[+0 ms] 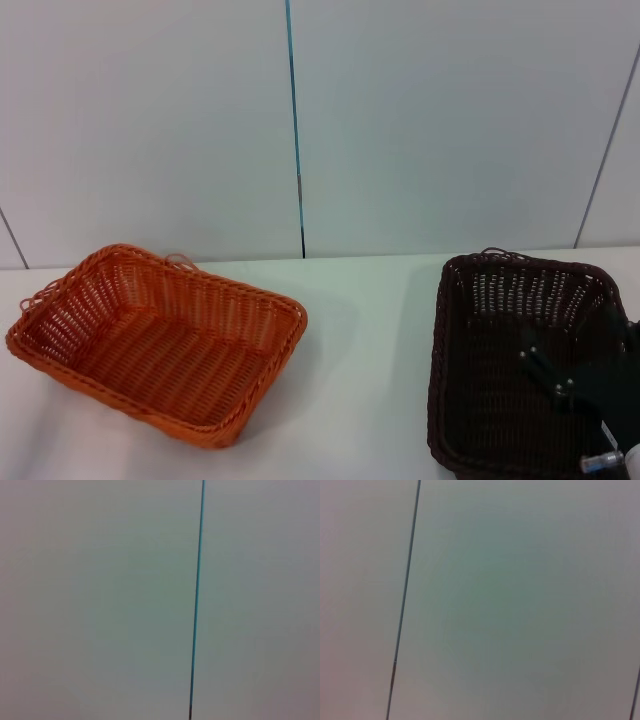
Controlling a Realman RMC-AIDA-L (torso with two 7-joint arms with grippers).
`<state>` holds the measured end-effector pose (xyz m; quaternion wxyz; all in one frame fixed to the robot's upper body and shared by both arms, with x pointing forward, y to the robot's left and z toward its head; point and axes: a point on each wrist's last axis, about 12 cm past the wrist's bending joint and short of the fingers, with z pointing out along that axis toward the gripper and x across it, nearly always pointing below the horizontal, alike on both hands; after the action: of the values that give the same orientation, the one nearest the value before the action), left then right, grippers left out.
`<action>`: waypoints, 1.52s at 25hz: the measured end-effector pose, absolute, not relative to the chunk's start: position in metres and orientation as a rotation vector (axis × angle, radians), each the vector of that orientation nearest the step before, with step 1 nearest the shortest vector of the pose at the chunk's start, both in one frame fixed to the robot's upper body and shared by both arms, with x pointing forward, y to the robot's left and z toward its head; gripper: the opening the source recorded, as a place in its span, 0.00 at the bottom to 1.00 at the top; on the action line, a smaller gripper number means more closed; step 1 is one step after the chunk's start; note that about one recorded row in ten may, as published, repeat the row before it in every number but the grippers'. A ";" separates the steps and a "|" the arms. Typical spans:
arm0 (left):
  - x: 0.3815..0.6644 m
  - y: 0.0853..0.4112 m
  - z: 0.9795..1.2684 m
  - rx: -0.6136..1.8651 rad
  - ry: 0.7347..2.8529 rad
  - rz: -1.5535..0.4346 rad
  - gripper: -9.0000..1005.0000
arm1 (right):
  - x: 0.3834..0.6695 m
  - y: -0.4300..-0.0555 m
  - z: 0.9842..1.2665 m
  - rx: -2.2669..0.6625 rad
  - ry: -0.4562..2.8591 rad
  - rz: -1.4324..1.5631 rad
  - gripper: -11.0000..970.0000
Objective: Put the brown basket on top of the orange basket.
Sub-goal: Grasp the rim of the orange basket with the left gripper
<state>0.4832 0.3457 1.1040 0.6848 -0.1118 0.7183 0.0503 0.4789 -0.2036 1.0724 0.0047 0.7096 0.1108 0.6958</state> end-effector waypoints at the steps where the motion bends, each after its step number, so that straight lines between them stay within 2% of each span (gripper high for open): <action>1: 0.483 0.346 1.104 -0.250 1.611 0.113 0.92 | 0.479 -0.204 1.073 2.221 0.347 2.180 0.95; 8: 0.489 0.350 1.109 -0.276 1.611 0.085 0.92 | 0.480 -0.207 1.071 2.221 0.342 2.168 0.95; 21: 0.523 0.349 1.125 -0.251 1.705 0.061 0.92 | 0.481 -0.214 1.069 2.216 0.323 2.143 0.95; 38: 0.524 0.352 1.131 -0.269 1.712 0.066 0.92 | 0.480 -0.217 1.067 2.221 0.316 2.132 0.95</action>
<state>0.5242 0.3518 1.1312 0.6469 -0.1181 0.7528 0.0291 0.4798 -0.2167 1.0669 0.0235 0.7175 0.1022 0.6886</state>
